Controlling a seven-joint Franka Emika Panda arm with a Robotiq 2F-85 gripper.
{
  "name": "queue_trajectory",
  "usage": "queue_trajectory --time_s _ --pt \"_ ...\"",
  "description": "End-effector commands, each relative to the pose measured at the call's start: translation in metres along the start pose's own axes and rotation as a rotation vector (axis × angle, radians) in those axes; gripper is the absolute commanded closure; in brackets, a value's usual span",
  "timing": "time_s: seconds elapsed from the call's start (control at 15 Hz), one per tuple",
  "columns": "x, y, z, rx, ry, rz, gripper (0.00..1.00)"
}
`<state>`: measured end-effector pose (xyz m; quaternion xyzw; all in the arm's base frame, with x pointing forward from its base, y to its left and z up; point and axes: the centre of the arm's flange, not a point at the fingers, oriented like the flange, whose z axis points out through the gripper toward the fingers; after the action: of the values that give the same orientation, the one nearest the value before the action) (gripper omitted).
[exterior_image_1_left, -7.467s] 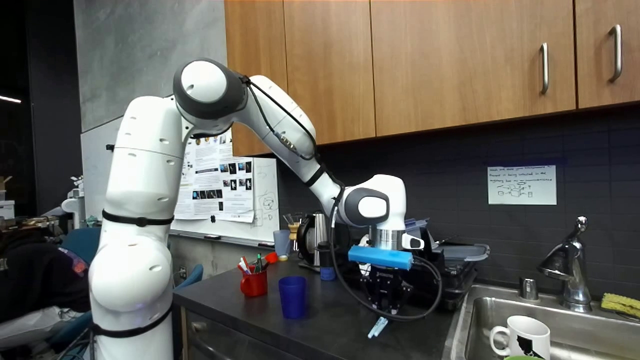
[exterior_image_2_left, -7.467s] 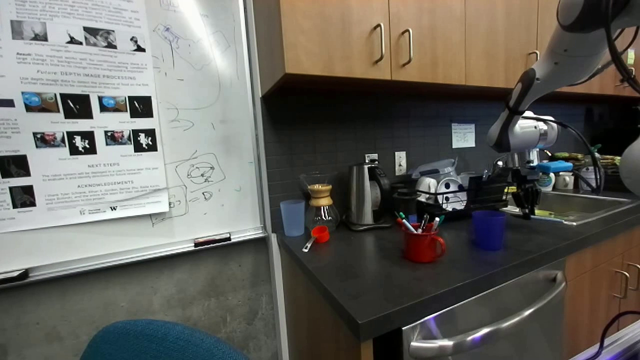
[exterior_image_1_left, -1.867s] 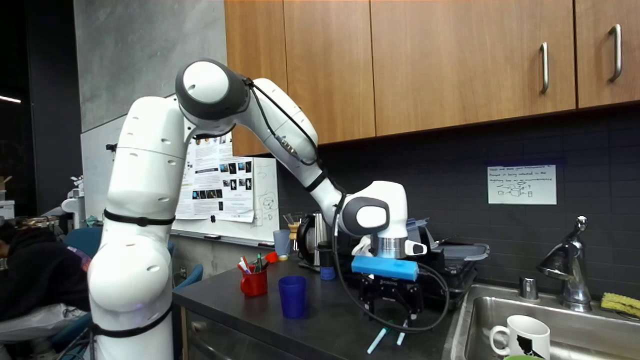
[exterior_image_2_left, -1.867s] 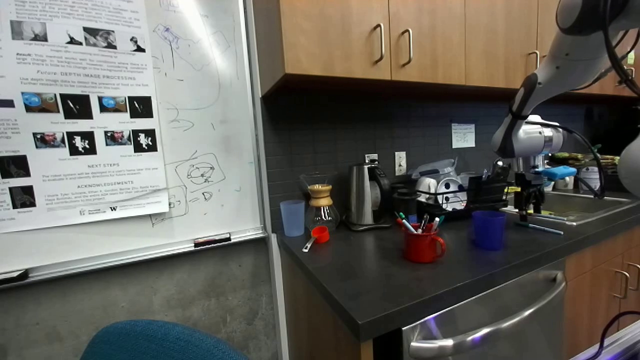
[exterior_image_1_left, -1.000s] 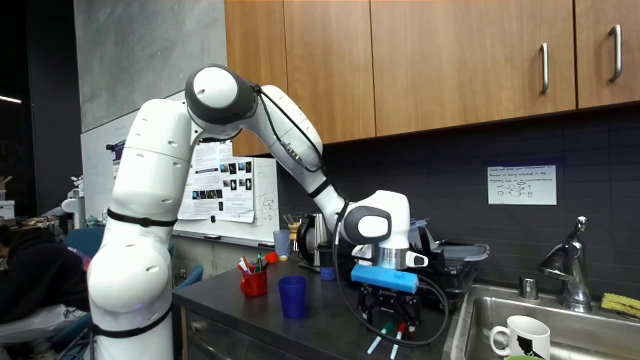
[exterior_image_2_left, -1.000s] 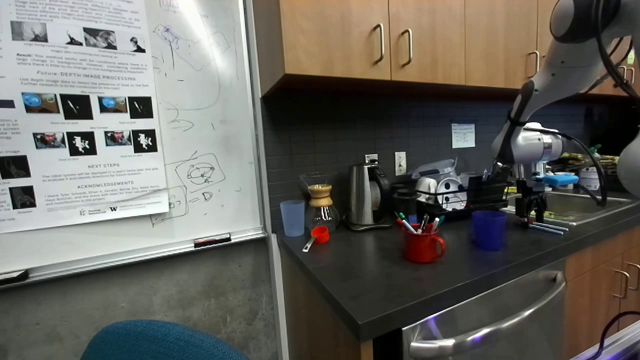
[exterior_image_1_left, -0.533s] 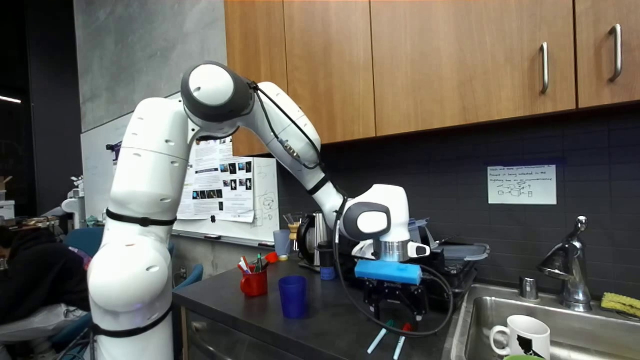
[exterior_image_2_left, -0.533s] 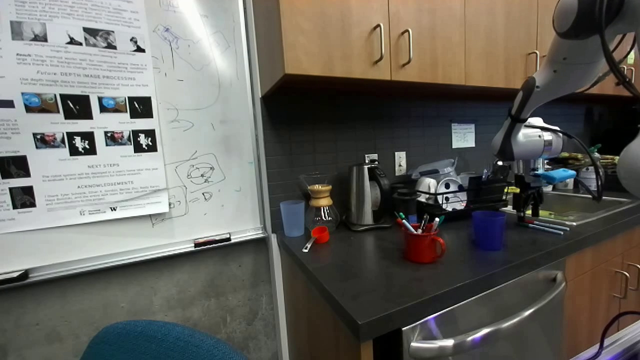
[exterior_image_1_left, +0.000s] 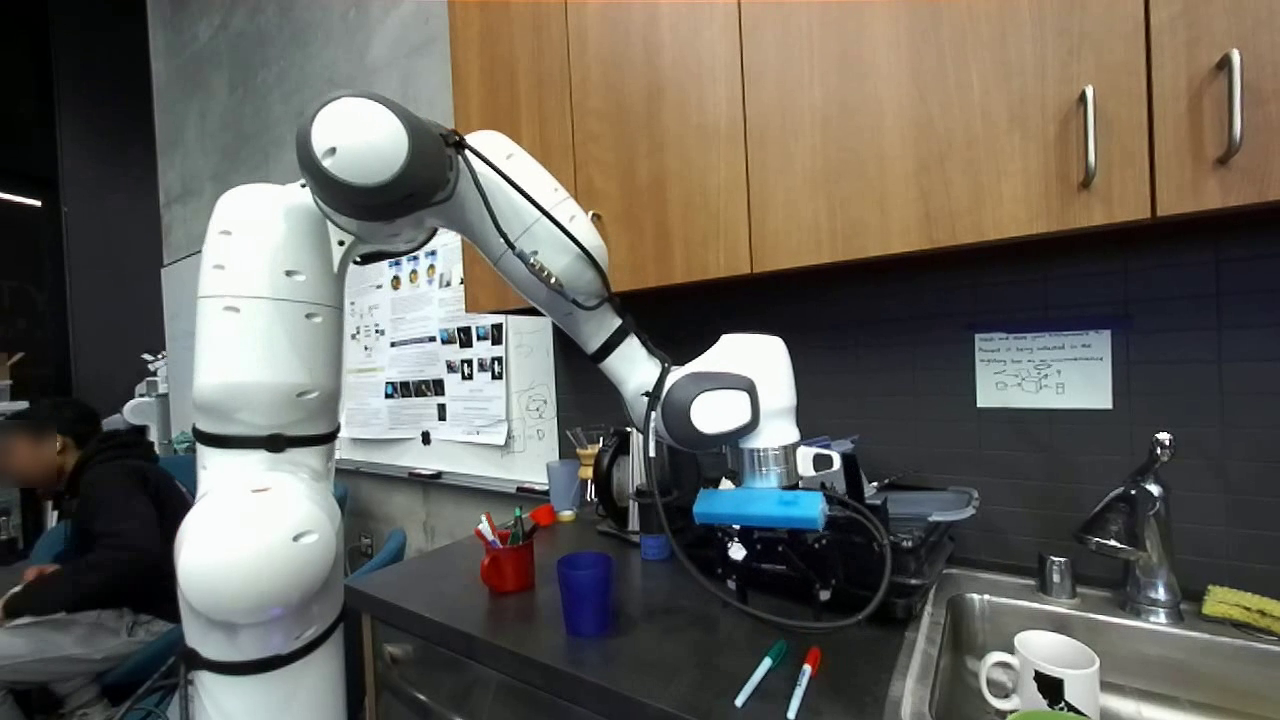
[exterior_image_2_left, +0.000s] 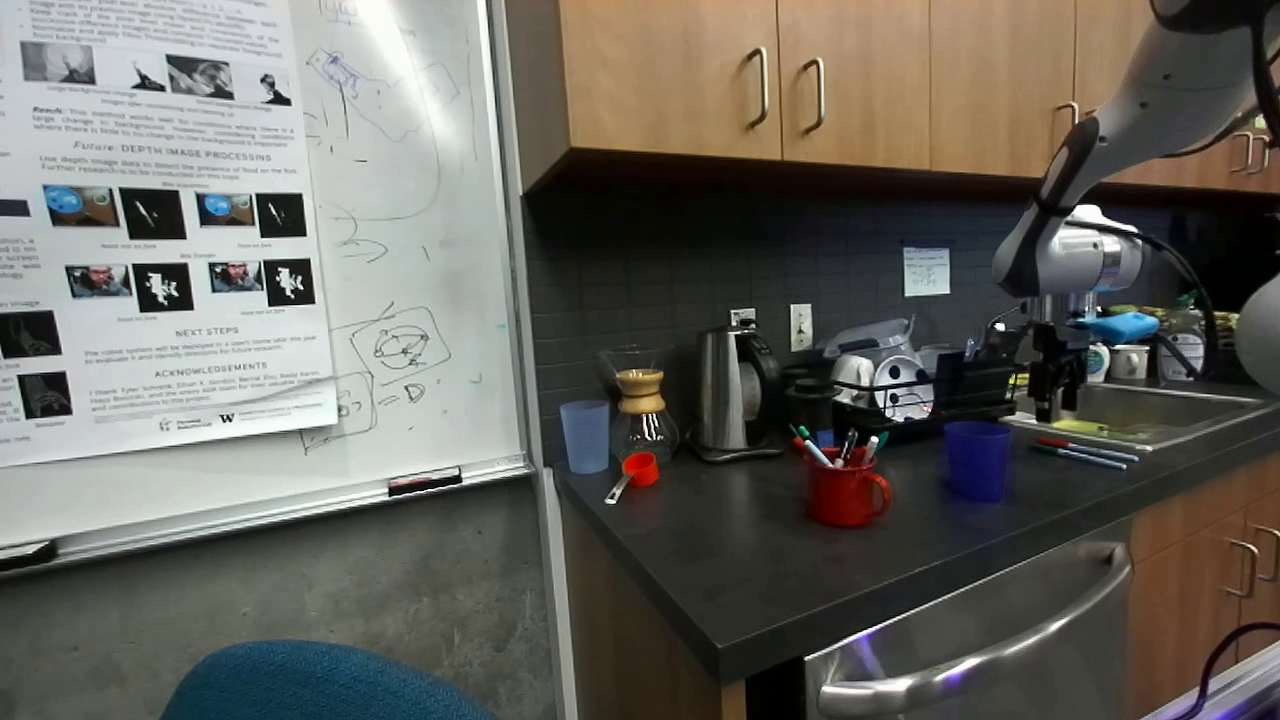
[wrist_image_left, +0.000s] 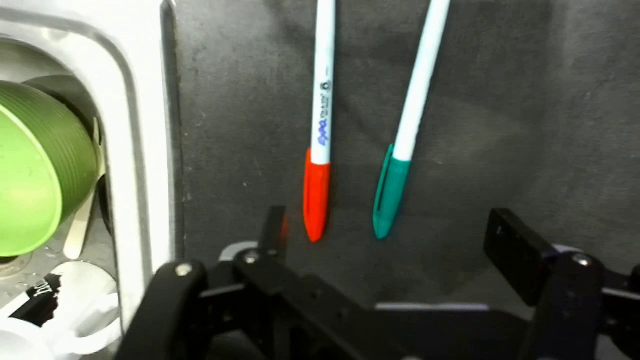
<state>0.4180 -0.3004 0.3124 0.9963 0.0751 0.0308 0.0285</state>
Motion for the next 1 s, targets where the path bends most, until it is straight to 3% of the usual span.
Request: queue_trajectory --time_s 0.0,0.53,0.93 --pt "-0.004 -0.007 -0.004 0.005 0.003 -0.01 0.0" --pt "-0.016 -0.029 -0.016 0.011 0.017 -0.031 0.0" --pt "-0.035 -0.091 -0.021 0.024 0.009 -0.143 0.0"
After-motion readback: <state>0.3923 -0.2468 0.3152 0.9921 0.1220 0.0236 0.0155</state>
